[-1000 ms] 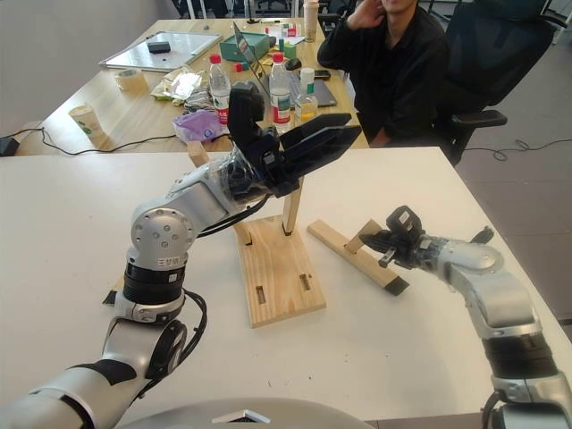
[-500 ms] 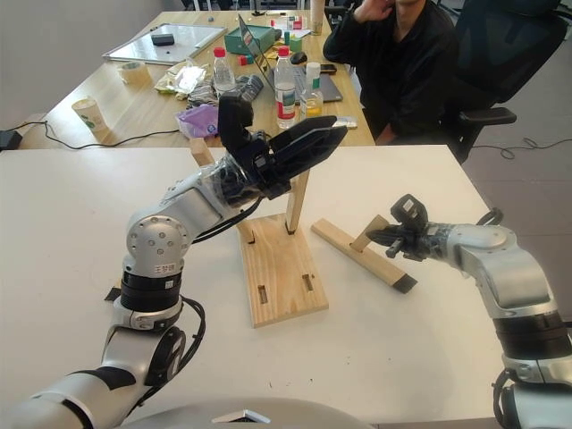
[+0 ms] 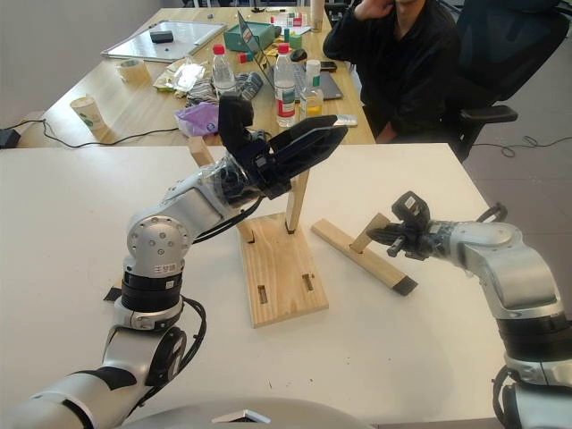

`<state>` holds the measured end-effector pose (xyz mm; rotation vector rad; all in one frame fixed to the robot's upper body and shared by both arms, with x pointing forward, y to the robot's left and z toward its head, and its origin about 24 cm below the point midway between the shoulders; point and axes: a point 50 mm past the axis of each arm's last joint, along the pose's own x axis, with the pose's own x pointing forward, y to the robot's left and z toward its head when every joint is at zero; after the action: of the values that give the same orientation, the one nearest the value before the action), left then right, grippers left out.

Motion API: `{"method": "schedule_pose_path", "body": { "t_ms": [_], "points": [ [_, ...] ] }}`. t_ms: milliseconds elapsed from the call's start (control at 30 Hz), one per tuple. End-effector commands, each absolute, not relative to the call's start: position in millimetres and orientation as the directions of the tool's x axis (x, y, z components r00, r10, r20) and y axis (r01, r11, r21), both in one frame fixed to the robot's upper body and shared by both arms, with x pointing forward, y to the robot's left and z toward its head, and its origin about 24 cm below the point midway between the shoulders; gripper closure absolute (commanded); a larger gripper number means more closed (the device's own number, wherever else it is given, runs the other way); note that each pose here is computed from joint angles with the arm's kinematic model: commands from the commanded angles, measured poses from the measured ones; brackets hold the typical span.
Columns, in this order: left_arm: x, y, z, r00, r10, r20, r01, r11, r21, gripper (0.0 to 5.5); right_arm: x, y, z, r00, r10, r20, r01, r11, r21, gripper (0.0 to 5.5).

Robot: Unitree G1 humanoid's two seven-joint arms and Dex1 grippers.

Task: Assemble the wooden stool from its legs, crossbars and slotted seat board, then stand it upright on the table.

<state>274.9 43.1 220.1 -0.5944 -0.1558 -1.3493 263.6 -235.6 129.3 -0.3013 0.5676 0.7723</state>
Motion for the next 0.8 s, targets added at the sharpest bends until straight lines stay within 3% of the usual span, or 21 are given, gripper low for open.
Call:
{"method": "schedule_pose_path", "body": {
  "t_ms": [33, 200, 400, 533, 800],
  "points": [
    [275, 43, 219, 0.243, -0.868, 0.434, 0.944, 0.107, -0.313, 2.91, 268, -230, 128, 0.515, 0.524, -0.678, -0.781, 0.612, -0.120, 5.11],
    [275, 43, 219, 0.246, -0.865, 0.436, 0.942, 0.109, -0.317, 2.91, 276, -221, 123, 0.476, 0.500, -0.724, -0.815, 0.561, -0.149, 5.11],
    [275, 45, 219, 0.263, -0.857, 0.443, 0.940, 0.123, -0.320, 2.91, 286, -225, 166, 0.569, 0.536, -0.624, -0.774, 0.606, -0.185, 5.11],
    [275, 44, 219, 0.258, -0.858, 0.444, 0.940, 0.117, -0.320, 2.91, 283, -227, 176, 0.581, 0.538, -0.610, -0.768, 0.611, -0.193, 5.11],
    [276, 45, 219, 0.257, -0.860, 0.440, 0.940, 0.118, -0.320, 2.91, 277, -229, 153, 0.521, 0.513, -0.682, -0.789, 0.595, -0.154, 5.11]
  ]
}}
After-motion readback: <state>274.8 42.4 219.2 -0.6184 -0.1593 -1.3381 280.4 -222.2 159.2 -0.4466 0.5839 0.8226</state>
